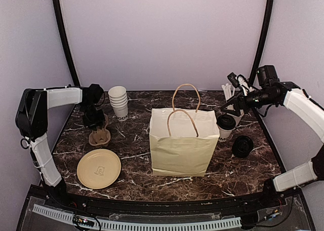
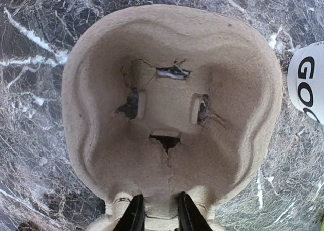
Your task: Pack the takeout coffee
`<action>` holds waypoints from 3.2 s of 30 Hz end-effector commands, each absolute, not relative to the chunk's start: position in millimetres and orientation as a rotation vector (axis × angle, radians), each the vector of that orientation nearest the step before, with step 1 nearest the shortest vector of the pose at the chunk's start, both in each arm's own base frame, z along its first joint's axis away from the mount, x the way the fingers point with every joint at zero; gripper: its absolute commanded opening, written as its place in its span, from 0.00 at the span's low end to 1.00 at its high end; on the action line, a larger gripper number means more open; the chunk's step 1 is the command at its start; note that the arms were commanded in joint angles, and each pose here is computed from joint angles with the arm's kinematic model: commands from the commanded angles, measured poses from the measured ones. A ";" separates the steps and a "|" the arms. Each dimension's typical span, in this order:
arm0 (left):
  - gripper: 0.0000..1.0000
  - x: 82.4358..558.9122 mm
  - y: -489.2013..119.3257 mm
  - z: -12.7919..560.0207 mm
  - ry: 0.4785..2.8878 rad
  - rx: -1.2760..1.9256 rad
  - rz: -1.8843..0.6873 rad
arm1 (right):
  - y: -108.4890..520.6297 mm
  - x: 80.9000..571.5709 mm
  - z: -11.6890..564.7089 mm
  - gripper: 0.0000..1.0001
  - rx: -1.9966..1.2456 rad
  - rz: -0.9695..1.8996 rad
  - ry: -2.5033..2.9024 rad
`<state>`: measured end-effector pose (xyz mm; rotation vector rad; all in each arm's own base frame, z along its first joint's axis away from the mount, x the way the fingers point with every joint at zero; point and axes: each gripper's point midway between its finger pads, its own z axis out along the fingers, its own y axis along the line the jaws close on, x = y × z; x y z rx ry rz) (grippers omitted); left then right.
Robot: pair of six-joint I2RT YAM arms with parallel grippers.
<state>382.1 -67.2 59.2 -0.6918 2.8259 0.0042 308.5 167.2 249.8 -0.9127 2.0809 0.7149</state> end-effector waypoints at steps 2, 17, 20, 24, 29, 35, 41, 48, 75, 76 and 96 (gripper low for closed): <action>0.23 375.9 -64.6 95.3 2.797 -0.648 -0.019 | 170.1 312.1 254.4 0.81 -0.911 0.737 2.049; 0.19 348.4 -130.7 275.5 2.430 -0.181 -0.471 | 190.8 288.1 325.5 0.84 -1.099 0.830 1.848; 0.17 336.8 -158.6 330.5 2.262 -0.024 -0.662 | 209.9 280.1 333.6 0.85 -1.166 0.868 1.812; 0.16 316.1 -202.8 396.9 2.055 0.207 -0.921 | 243.8 261.2 339.5 0.85 -1.305 0.947 1.760; 0.16 272.0 -265.5 459.1 1.787 0.587 -1.141 | 279.1 245.2 337.2 0.84 -1.425 1.000 1.729; 0.17 224.5 -318.1 483.3 1.483 0.941 -1.222 | 299.4 250.6 344.6 0.70 -1.415 1.073 1.739; 0.16 216.0 -340.8 478.3 1.321 1.068 -1.277 | 300.9 249.8 344.0 0.56 -1.417 1.090 1.749; 0.16 211.3 -370.0 465.2 1.209 1.170 -1.367 | 300.0 249.0 343.4 0.30 -1.411 1.086 1.756; 0.16 191.5 -431.5 378.3 1.252 1.425 -1.464 | 305.0 237.2 351.3 0.01 -1.420 1.210 1.731; 0.16 192.1 -432.9 374.4 1.263 1.428 -1.443 | 305.3 236.0 351.6 0.01 -1.423 1.216 1.728; 0.15 187.2 -441.8 292.6 1.651 1.574 -1.080 | 303.6 218.0 352.1 0.02 -1.449 1.222 1.700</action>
